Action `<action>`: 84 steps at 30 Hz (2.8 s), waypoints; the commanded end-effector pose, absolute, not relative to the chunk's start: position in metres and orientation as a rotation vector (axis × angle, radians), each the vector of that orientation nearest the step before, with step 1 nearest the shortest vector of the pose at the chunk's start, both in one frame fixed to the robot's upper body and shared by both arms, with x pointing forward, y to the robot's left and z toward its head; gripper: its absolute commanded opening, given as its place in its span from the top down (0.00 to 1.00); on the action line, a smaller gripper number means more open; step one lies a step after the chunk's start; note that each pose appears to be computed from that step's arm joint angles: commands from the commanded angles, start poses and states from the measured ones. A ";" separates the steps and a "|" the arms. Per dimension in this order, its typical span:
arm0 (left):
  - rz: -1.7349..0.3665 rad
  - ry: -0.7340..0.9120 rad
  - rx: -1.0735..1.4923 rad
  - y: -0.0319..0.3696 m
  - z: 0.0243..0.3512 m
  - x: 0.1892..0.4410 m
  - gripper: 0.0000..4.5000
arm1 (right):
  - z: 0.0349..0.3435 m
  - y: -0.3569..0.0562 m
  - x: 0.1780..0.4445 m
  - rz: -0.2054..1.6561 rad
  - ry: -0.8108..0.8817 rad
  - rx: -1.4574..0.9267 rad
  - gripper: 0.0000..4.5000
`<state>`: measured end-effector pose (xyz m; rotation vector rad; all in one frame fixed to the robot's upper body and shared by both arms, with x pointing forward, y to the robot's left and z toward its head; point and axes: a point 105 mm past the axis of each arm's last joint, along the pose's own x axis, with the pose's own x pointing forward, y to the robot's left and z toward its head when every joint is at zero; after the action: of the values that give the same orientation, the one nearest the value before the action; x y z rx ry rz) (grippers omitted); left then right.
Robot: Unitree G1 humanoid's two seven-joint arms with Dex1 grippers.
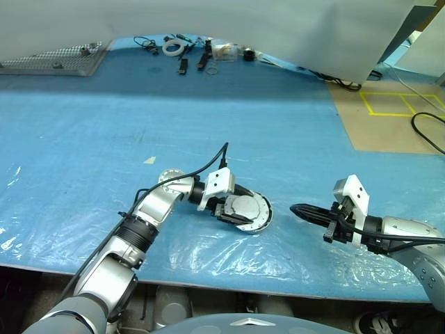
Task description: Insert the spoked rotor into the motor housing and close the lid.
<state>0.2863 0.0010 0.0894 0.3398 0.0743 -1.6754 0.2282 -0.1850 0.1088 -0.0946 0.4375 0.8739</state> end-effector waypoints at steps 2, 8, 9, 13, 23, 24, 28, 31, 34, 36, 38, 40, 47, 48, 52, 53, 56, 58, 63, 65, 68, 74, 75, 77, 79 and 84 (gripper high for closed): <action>-1.695 0.040 0.318 -0.007 0.105 0.283 0.31 | 0.119 -0.179 0.227 0.893 0.387 -0.115 1.00; -1.664 0.044 0.330 -0.011 0.108 0.285 0.31 | 0.119 -0.180 0.227 0.890 0.389 -0.113 1.00; -1.664 0.041 0.330 -0.013 0.109 0.284 0.31 | 0.119 -0.180 0.227 0.890 0.389 -0.114 1.00; -1.606 0.015 0.410 -0.019 0.103 0.289 0.31 | 0.118 -0.180 0.226 0.891 0.393 -0.114 1.00; -1.588 0.041 0.420 -0.018 0.085 0.289 0.31 | 0.119 -0.182 0.226 0.888 0.404 -0.121 1.00; -1.598 0.041 0.413 -0.016 0.085 0.288 0.31 | 0.118 -0.183 0.226 0.888 0.406 -0.124 1.00; -1.617 0.037 0.349 -0.008 0.095 0.289 0.31 | 0.120 -0.184 0.227 0.888 0.405 -0.126 1.00; -1.642 0.024 0.335 -0.003 0.101 0.288 0.31 | 0.119 -0.183 0.228 0.892 0.404 -0.127 1.00; -1.664 0.019 0.291 -0.003 0.108 0.286 0.31 | 0.118 -0.182 0.228 0.894 0.405 -0.129 1.00; -1.681 0.025 0.276 -0.002 0.109 0.283 0.31 | 0.117 -0.182 0.228 0.895 0.406 -0.128 1.00; -1.681 0.024 0.307 -0.002 0.106 0.283 0.31 | 0.117 -0.183 0.228 0.892 0.407 -0.129 1.00; -1.666 0.027 0.363 -0.001 0.097 0.285 0.31 | 0.117 -0.183 0.229 0.888 0.404 -0.123 1.00; -1.680 0.011 0.415 0.004 0.084 0.282 0.31 | 0.115 -0.187 0.229 0.875 0.412 -0.129 1.00; -1.678 0.016 0.420 0.005 0.082 0.282 0.31 | 0.115 -0.187 0.229 0.874 0.412 -0.128 1.00; -1.693 0.010 0.406 0.001 0.081 0.278 0.31 | 0.115 -0.187 0.230 0.873 0.413 -0.131 1.00; -1.687 0.013 0.406 0.002 0.080 0.279 0.31 | 0.114 -0.188 0.230 0.873 0.413 -0.131 1.00; -1.676 0.024 0.423 0.004 0.075 0.281 0.31 | 0.114 -0.188 0.230 0.874 0.414 -0.133 1.00; -1.681 0.040 0.448 0.005 0.070 0.280 0.31 | 0.114 -0.187 0.230 0.876 0.414 -0.133 1.00; -1.639 0.053 0.524 0.007 0.061 0.288 0.31 | 0.114 -0.186 0.232 0.884 0.411 -0.134 1.00; -1.625 0.052 0.536 0.005 0.060 0.290 0.31 | 0.114 -0.185 0.232 0.886 0.409 -0.133 1.00; -1.629 0.051 0.542 0.003 0.059 0.290 0.31 | 0.114 -0.185 0.233 0.889 0.408 -0.132 1.00; -1.633 0.095 0.533 0.002 0.055 0.289 0.31 | 0.114 -0.183 0.234 0.896 0.404 -0.138 1.00; -1.635 0.116 0.530 0.002 0.053 0.289 0.31 | 0.114 -0.183 0.234 0.896 0.403 -0.135 1.00; -1.628 0.137 0.507 0.001 0.053 0.289 0.31 | 0.114 -0.183 0.234 0.897 0.403 -0.133 1.00; -1.630 0.143 0.466 -0.002 0.056 0.289 0.31 | 0.114 -0.183 0.234 0.896 0.403 -0.134 1.00; -1.642 0.148 0.411 -0.003 0.065 0.287 0.31 | 0.114 -0.184 0.235 0.895 0.403 -0.142 1.00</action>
<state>0.2895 -0.0089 0.0812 0.4218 0.0519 -1.6436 0.2332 -0.1861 0.1079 -0.1317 0.4379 0.8814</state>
